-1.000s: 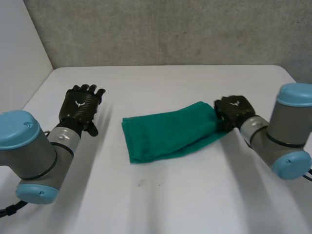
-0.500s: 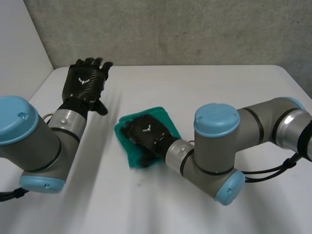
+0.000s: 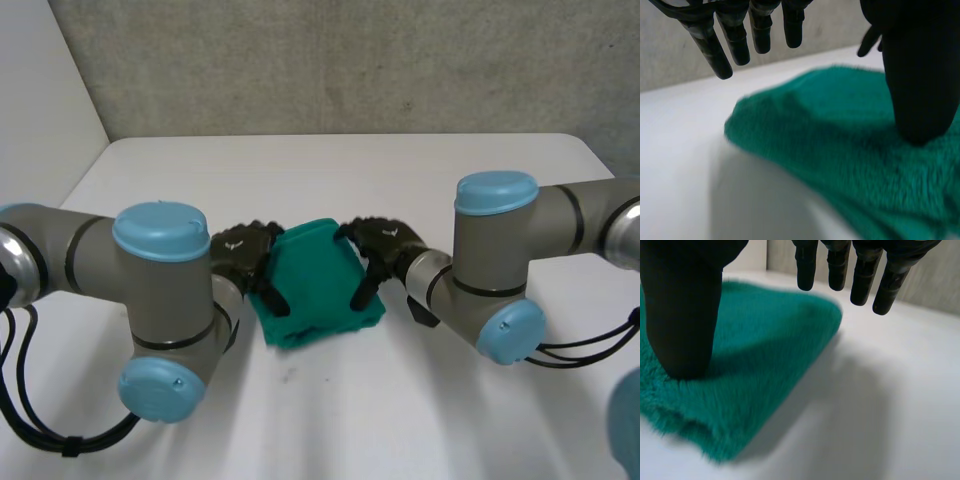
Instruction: Fold the towel.
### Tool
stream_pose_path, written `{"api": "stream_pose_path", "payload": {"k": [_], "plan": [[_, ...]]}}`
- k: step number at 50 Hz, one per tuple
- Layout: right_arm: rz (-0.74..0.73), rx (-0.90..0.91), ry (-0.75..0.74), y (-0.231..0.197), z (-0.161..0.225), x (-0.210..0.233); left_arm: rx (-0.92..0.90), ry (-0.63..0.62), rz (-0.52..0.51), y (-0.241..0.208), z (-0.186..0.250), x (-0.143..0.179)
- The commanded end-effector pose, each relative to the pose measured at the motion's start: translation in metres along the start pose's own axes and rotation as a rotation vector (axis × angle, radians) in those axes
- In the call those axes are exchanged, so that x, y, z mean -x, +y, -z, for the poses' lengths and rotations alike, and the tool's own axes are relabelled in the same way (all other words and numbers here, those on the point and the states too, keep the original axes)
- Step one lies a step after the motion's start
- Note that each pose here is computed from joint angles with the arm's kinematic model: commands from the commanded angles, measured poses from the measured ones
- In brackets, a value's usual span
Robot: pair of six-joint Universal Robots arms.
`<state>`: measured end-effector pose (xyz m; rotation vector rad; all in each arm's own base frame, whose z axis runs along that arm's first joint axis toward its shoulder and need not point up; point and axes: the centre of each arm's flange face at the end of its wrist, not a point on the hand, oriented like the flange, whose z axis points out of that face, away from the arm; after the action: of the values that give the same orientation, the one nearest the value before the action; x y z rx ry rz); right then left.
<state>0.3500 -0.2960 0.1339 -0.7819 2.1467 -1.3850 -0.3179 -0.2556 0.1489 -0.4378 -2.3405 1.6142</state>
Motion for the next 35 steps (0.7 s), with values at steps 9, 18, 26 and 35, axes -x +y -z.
{"api": "stream_pose_path", "payload": {"k": [9, 18, 26, 35], "plan": [[0.069, 0.009, 0.020, -0.013, 0.011, -0.005, 0.042, -0.038, -0.108, 0.015, -0.004, 0.008], [0.083, -0.217, 0.246, -0.088, 0.054, -0.043, -0.154, -0.051, -0.072, -0.060, 0.019, 0.016], [0.071, -0.465, 0.582, -0.168, 0.130, -0.094, -0.385, -0.082, -0.016, -0.159, 0.066, 0.060], [0.126, -0.486, 0.622, -0.190, 0.167, -0.099, -0.434, -0.021, 0.076, -0.201, 0.101, 0.094]]}}
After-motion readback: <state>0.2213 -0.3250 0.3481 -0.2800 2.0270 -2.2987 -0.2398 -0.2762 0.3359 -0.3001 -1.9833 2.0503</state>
